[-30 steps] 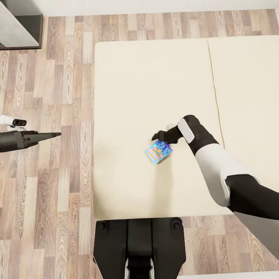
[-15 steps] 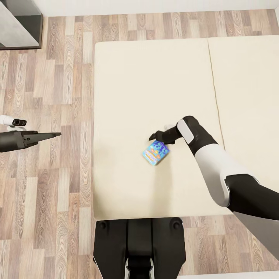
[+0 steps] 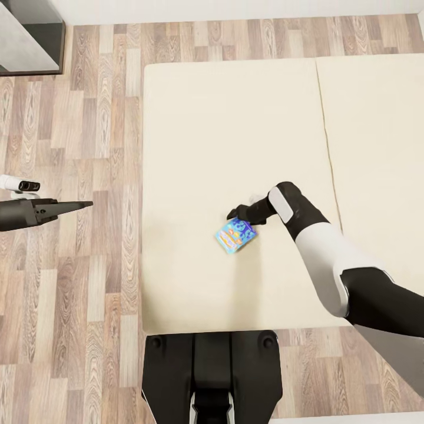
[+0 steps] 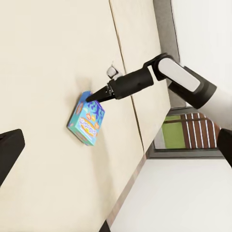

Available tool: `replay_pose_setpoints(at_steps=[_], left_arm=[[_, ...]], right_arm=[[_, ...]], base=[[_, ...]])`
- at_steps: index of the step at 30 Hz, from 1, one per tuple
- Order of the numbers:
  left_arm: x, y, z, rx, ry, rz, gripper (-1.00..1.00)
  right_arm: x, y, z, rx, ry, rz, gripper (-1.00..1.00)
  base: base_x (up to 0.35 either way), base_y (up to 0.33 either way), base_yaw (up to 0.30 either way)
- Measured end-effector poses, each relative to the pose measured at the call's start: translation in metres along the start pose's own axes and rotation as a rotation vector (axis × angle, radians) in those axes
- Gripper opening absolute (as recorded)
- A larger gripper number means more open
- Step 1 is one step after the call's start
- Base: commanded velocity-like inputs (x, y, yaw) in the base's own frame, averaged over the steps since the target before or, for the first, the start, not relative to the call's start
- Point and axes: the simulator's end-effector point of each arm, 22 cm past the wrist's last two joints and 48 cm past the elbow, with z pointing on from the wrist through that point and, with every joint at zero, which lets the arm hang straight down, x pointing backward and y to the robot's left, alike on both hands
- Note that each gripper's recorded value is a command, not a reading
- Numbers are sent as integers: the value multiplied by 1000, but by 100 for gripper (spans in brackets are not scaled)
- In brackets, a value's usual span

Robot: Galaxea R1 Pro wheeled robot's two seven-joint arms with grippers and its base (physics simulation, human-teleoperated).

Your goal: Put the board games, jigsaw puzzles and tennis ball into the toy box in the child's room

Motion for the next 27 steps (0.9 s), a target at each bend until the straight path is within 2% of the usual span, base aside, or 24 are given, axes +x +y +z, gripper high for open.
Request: replay_pose_setpoints(at_steps=[13,27], left_arm=[[-6,-8,-3,2,-7,14,100],[-7,-8,-4,1,-7,16,100]], right_arm=[[-1,7,-7,-8,-8,-6,100],[2,11,-6,-28,0,1,100]], base=[[0,0,0],[0,0,0]])
